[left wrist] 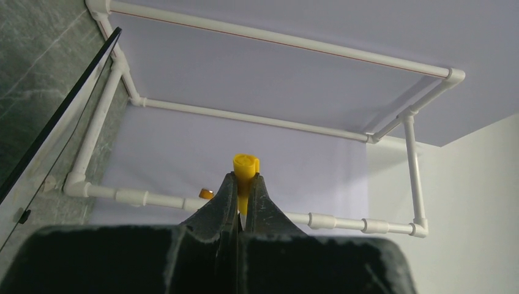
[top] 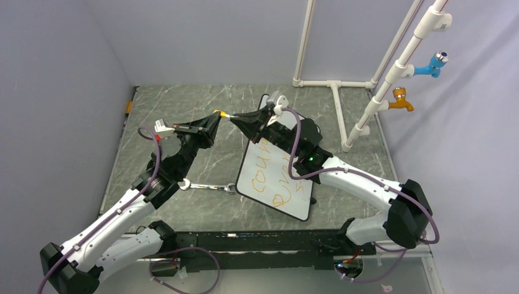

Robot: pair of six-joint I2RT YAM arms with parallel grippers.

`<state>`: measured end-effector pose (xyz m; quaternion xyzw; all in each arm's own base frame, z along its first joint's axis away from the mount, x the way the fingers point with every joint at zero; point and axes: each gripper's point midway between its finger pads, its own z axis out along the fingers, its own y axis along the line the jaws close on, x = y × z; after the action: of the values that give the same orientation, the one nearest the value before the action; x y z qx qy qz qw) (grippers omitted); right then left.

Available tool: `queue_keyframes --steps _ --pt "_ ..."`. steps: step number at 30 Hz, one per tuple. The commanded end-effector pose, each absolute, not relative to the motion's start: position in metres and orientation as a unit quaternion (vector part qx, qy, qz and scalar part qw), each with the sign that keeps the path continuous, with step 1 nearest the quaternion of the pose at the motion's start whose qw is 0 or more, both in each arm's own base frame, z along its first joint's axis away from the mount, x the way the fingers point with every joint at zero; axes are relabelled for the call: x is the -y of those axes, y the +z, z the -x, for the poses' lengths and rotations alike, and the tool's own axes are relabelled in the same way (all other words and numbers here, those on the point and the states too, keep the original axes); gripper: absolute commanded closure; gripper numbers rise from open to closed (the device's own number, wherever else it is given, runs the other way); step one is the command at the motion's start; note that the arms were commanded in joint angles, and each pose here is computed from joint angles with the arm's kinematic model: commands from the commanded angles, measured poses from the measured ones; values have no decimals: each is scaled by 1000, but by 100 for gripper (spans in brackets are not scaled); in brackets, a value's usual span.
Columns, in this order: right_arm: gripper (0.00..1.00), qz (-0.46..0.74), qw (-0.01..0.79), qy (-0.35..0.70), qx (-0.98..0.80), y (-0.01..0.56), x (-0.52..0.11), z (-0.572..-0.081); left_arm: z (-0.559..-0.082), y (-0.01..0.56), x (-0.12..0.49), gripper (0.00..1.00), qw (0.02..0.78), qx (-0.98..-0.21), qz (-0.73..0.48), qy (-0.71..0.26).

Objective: Write a sentence on the whiteboard
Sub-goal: Insert the whiteboard marker without the cap into the pen cap.

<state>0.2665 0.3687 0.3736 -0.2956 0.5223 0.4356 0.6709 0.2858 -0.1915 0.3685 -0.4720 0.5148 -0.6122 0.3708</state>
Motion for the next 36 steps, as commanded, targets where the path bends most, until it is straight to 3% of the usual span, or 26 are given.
queue_keyframes --steps 1,9,24,32,34,36 --pt "100 304 691 412 -511 369 -386 -271 -261 404 217 100 322 -517 410 -680" --pt "100 300 703 400 -505 366 -405 -277 -257 414 217 100 332 -505 392 -693" --pt "100 213 649 530 -503 392 -427 -272 -239 446 228 100 370 -488 295 -734" --pt "100 215 663 512 -503 397 -420 -273 -227 456 223 100 396 -493 264 -728" --pt "100 217 668 503 -504 399 -415 -272 -227 453 219 95 413 -511 263 -706" --pt "100 218 673 496 -504 401 -410 -271 -227 451 212 79 429 -529 268 -681"
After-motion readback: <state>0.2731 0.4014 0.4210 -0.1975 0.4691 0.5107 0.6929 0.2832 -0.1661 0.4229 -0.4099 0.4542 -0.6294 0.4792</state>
